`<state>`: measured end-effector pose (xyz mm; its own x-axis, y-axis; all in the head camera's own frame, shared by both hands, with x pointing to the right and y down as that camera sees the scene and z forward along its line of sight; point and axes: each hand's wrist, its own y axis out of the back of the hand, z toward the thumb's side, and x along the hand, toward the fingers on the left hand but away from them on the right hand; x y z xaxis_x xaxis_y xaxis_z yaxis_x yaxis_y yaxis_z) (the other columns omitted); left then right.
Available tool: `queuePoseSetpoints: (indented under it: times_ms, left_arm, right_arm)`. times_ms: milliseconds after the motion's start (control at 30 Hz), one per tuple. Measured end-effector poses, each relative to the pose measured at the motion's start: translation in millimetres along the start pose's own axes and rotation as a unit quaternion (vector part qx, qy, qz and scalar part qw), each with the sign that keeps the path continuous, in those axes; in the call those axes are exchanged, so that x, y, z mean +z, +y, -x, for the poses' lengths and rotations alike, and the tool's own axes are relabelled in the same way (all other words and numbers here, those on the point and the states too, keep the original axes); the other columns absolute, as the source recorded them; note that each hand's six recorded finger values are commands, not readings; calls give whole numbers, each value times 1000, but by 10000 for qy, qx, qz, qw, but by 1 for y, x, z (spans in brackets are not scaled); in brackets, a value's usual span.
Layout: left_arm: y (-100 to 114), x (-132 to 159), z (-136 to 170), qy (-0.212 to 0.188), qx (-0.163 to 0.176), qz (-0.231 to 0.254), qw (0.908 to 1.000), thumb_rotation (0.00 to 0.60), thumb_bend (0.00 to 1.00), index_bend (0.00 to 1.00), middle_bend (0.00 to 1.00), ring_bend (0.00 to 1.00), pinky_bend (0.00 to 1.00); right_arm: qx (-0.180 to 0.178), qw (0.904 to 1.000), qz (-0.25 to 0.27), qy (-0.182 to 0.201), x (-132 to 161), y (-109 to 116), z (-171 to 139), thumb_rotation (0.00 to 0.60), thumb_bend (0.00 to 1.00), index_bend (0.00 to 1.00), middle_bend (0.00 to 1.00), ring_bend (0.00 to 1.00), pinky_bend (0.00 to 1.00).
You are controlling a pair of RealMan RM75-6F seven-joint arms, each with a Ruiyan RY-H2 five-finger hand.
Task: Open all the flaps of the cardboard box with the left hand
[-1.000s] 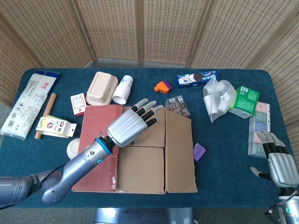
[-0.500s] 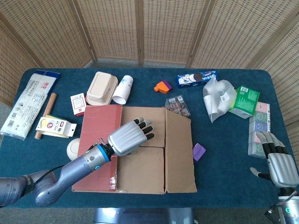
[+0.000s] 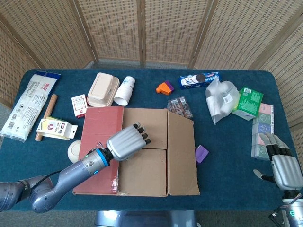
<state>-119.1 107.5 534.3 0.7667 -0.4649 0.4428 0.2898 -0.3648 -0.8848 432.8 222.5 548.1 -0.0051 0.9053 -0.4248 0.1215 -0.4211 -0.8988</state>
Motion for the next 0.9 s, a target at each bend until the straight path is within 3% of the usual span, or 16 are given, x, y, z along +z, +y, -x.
queuePoseSetpoints:
  times_ms: [200,633,900]
  left_arm:
    - [-5,-4,3,42,-77,-27,10000,600,168,488,595,450,514]
    - [-15,-10,10,135,-199,-107,9997,600,168,509,647,455,518]
    - [-5,-17,17,219,-37,-154,9996,600,168,514,711,474,518]
  right_arm:
    - [-2,10000,8,-12,0,0,0,600,0,0,0,0,151]
    - [-23,10000,39,19,0,2,0,600,0,0,0,0,151]
    - [-39,10000,74,13,0,3,0,600,0,0,0,0,150]
